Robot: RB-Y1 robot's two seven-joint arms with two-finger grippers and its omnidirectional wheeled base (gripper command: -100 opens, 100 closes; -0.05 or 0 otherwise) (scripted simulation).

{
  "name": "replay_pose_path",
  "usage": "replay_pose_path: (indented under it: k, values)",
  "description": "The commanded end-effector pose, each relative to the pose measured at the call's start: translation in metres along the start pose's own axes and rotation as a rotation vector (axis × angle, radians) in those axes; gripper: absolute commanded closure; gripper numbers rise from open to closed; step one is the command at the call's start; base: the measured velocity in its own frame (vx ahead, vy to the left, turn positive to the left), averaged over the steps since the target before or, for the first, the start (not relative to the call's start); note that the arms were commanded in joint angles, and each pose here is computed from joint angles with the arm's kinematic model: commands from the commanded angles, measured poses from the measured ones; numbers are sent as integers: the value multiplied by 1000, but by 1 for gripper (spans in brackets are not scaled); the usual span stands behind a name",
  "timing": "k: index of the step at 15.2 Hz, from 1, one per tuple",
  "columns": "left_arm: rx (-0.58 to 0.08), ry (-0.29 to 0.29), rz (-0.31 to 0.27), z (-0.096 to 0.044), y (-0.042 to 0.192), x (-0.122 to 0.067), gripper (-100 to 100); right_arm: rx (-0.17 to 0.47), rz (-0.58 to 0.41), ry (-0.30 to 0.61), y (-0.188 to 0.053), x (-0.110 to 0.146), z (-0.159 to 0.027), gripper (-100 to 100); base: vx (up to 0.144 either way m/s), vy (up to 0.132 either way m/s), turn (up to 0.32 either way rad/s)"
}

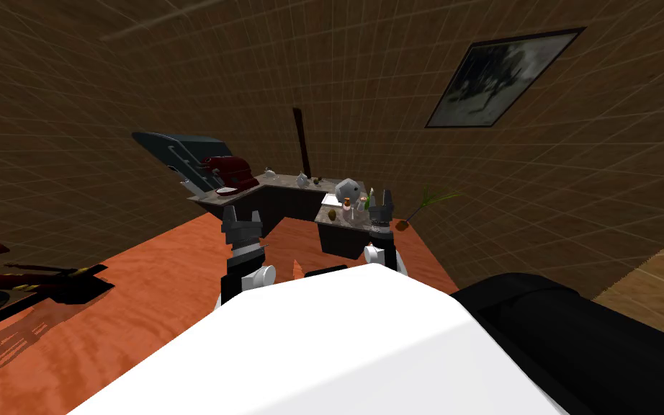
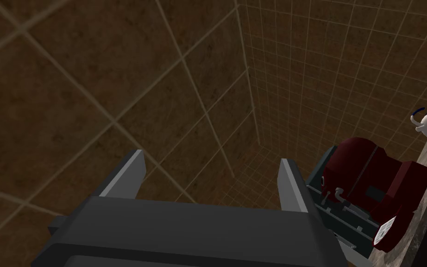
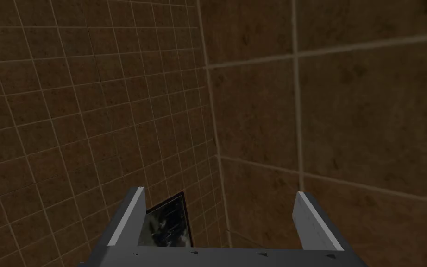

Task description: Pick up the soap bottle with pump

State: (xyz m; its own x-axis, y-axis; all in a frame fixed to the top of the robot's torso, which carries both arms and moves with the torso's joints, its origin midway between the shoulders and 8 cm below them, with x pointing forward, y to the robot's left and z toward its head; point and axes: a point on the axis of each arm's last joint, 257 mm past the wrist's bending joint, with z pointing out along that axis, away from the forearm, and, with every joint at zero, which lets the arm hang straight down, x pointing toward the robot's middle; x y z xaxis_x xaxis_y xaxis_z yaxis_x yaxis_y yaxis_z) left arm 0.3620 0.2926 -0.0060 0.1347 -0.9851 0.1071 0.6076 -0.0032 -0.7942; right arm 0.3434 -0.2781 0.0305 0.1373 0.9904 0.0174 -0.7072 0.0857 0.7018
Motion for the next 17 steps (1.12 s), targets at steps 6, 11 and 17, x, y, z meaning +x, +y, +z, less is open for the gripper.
replay_pose_path:
  k: [6, 11, 17]
  values:
    - [0, 0, 0, 0, 0, 0, 0, 18, -62, 143, -6, 18, -5, -100, 0, -14, 87]
    - [0, 0, 0, 0, 0, 0, 0, 35, -112, 252, -13, 31, -11, -100, -1, -22, 113]
    - [0, 0, 0, 0, 0, 0, 0, 55, -171, 377, -23, 45, -22, -100, -1, -21, 115]
